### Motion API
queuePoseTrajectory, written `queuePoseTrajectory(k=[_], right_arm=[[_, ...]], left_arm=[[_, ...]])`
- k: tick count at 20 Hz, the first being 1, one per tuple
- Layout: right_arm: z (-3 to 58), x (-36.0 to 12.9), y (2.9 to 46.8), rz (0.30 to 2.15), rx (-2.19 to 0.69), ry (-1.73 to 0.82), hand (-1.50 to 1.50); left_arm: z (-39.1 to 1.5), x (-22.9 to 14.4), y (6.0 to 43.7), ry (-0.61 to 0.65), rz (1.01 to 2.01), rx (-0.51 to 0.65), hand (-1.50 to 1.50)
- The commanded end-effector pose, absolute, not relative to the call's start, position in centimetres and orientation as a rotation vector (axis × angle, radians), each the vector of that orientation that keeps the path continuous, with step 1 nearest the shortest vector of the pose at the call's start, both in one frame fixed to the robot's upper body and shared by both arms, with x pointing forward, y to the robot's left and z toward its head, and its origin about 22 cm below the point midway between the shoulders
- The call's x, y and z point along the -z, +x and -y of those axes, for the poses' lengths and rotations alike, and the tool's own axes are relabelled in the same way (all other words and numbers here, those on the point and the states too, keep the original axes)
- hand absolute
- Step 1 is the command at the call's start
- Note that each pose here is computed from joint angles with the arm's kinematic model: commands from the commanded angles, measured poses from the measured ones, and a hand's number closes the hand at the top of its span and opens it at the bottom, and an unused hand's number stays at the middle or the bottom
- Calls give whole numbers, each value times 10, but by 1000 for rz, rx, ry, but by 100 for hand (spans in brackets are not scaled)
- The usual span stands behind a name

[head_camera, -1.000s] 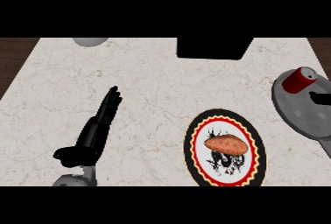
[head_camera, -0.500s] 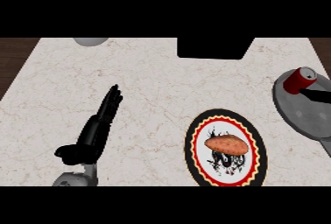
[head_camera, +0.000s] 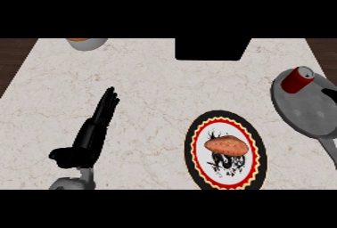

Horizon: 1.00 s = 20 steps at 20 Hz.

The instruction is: Pick the can from the plate and place it in the pan

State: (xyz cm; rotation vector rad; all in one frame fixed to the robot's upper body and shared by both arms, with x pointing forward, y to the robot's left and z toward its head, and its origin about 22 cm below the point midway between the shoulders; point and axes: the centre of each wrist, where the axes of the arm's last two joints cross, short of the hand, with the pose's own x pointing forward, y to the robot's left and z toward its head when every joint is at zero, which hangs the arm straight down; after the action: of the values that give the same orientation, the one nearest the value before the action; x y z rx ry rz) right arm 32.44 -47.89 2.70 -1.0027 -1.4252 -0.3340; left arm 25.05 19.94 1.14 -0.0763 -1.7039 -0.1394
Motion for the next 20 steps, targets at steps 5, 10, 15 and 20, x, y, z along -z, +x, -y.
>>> queuePoseTrajectory(k=[5,10,15,20], right_arm=[[506,-6,279,1538,342,-722,-150],[521,20,229,1608,275,-704,-150],[501,40,210,1624,217,-708,-150],[488,34,200,1595,214,-718,-150]], left_arm=[[-203,-11,247,-59,1706,125,0],[-212,0,235,-44,1699,140,0],[-197,-5,244,-54,1701,113,0],[-198,0,239,-42,1687,122,0]])
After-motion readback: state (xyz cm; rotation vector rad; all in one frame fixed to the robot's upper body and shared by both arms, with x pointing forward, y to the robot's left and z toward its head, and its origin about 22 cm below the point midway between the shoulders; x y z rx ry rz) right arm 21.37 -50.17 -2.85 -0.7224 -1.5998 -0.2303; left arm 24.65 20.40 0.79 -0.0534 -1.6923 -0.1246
